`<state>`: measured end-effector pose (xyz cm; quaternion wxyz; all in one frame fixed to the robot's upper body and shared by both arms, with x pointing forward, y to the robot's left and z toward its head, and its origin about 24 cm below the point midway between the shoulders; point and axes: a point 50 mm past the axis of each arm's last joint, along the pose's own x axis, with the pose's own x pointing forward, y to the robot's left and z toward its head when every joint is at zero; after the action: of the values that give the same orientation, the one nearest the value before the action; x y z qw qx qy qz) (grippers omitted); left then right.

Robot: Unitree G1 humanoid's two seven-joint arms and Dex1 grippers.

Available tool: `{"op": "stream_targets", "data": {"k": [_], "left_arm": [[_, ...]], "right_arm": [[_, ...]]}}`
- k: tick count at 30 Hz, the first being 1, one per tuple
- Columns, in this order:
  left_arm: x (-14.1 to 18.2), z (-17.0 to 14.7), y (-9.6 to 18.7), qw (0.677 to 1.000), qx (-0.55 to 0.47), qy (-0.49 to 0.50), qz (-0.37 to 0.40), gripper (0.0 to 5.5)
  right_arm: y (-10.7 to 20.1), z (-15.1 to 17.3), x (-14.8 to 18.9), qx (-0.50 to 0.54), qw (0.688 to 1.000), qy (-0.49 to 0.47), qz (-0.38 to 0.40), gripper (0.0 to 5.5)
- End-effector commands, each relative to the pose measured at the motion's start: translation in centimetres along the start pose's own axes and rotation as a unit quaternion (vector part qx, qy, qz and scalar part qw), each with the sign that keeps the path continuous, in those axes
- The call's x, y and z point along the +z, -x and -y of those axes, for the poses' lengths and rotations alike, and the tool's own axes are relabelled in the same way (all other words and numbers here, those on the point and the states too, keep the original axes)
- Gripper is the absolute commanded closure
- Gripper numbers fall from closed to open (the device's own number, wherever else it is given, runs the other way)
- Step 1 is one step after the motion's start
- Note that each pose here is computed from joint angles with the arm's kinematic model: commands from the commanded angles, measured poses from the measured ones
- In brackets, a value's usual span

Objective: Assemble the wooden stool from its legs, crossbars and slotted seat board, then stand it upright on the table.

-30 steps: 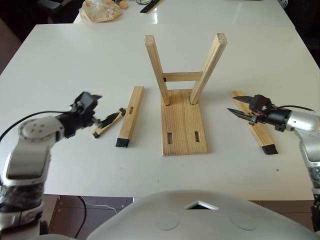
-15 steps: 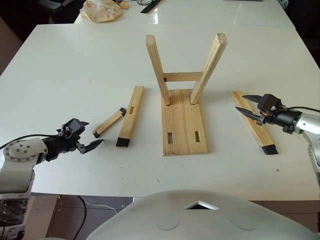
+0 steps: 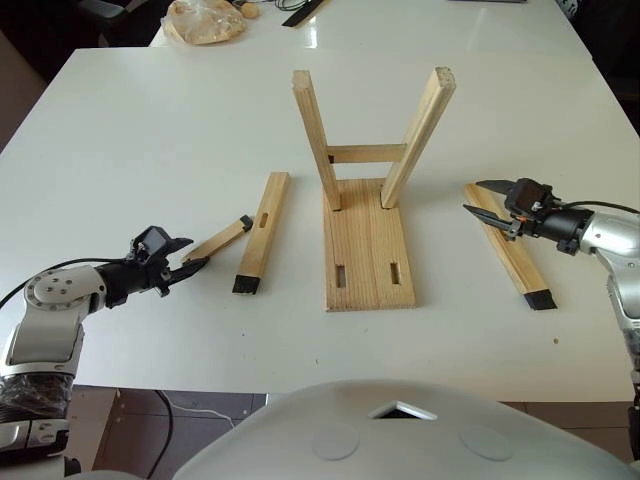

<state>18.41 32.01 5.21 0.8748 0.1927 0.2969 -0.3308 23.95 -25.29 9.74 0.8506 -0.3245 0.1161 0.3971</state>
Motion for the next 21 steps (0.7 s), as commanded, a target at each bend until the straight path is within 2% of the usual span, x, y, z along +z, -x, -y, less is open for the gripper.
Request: {"op": "stream_targets", "data": {"k": [1, 3, 8, 10, 14, 17, 18, 21], "left_arm": [[-2.1, 1.5, -0.3, 0.998, -0.036, 0.031, -0.039, 3.81], [-2.4, 1.9, -0.3, 0.998, -0.043, 0.035, -0.042, 4.14], [-2.0, 2.1, -0.4, 0.998, -0.046, 0.040, -0.028, 4.18], [-1.2, 1.7, -0.6, 0.999, -0.030, 0.045, 0.001, 4.18], [2.6, 1.0, -0.1, 0.991, -0.007, 0.064, 0.121, 4.18], [8.2, 1.2, 3.1, 0.946, -0.046, 0.098, 0.307, 4.18], [9.5, 1.6, 4.1, 0.931, -0.073, 0.098, 0.344, 4.18], [12.1, 4.0, 5.4, 0.907, -0.156, 0.077, 0.384, 4.18]], "right_arm": [[-0.2, 0.5, 0.5, -0.006, 1.000, 0.013, 0.005, 3.33], [-0.3, 0.6, 0.6, -0.007, 1.000, 0.013, 0.007, 3.33], [-0.2, 0.8, 1.1, -0.015, 1.000, 0.003, 0.021, 3.33], [-0.1, 1.0, 1.6, -0.021, 0.999, -0.021, 0.042, 3.33], [0.5, 1.6, 3.1, -0.027, 0.991, -0.088, 0.099, 3.33], [1.2, 1.1, 5.5, 0.035, 0.976, -0.140, 0.164, 3.33], [1.5, 0.7, 6.5, 0.064, 0.966, -0.161, 0.192, 3.16], [2.2, 0.0, 9.8, 0.140, 0.929, -0.210, 0.271, 2.77]]}}
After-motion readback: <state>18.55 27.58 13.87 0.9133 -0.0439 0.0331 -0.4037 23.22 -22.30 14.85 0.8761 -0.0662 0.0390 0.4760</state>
